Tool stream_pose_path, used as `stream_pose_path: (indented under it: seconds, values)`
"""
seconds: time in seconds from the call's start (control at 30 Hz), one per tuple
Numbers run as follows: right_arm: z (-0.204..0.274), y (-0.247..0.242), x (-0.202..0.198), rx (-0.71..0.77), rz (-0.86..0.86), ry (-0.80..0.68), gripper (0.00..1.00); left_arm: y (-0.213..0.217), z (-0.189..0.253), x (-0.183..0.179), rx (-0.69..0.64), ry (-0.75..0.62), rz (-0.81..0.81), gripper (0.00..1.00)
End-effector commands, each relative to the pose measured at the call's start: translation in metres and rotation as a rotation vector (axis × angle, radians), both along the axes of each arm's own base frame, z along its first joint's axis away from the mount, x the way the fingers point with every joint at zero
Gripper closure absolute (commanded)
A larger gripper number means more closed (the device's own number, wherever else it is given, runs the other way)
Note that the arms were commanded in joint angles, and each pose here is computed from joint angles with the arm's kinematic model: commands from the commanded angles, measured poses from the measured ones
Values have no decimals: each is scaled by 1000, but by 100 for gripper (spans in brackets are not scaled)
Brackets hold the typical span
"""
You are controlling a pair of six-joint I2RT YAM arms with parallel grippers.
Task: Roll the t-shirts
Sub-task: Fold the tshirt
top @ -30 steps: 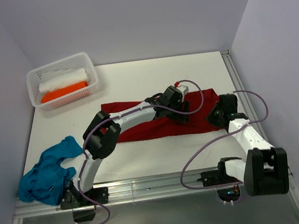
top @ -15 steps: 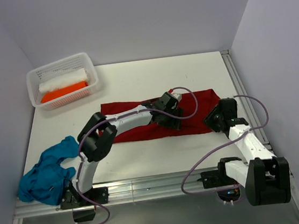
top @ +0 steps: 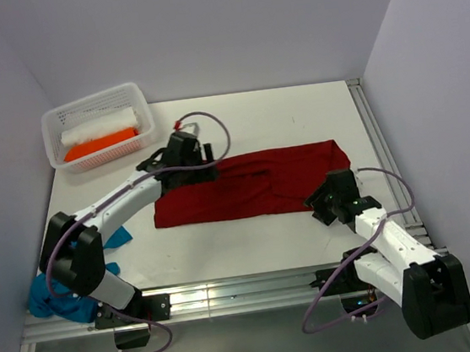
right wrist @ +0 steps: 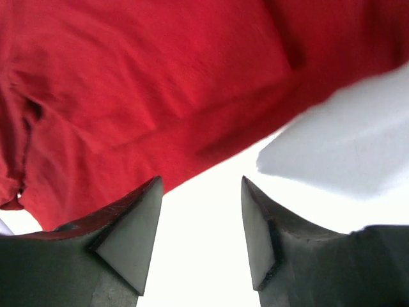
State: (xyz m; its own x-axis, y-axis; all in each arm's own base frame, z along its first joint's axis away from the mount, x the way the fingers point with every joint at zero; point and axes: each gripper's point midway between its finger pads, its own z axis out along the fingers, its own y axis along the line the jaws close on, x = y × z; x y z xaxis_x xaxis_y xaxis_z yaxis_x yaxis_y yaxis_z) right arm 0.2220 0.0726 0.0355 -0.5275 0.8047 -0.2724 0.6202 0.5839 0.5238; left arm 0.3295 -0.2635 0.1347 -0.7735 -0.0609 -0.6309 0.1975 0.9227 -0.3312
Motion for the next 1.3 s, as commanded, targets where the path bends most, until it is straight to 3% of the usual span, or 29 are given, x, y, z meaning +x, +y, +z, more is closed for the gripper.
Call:
stream_pose_path:
  seconds: [0.0, 0.07, 0.13, 0.33, 0.43, 0.47, 0.6, 0.9, 1.13, 1.23, 1.27]
  values:
    - [-8, 5, 3, 48, -98, 1, 44, 46, 2, 10, -33, -18, 137, 26]
    - [-9, 4, 7, 55, -135, -13, 52, 80, -1, 22, -47, -26, 223, 26]
    - [-11, 1, 11, 41, -155, -21, 54, 106, -5, 31, -36, -31, 297, 26]
    - [-13, -12, 25, -42, -206, 17, 59, 131, -17, 43, -40, -28, 394, 26]
    - [-19, -18, 29, -64, -224, 39, 76, 135, -25, 53, -10, -21, 406, 27]
    - [-23, -21, 30, -68, -237, 54, 88, 134, -20, 59, -2, -36, 403, 27]
    - [-28, -31, 38, -72, -259, 69, 100, 135, -37, 72, 60, 0, 392, 30]
    - [-11, -70, 79, -133, -299, 78, 100, 138, -69, 93, 145, 64, 421, 30]
    - [-22, -74, 96, -127, -250, 132, 100, 132, -90, 104, 155, 103, 422, 33]
    - [-23, -75, 101, -126, -245, 131, 100, 132, -99, 105, 162, 119, 427, 38]
    - [-23, -76, 103, -125, -249, 131, 100, 133, -102, 105, 169, 127, 436, 44]
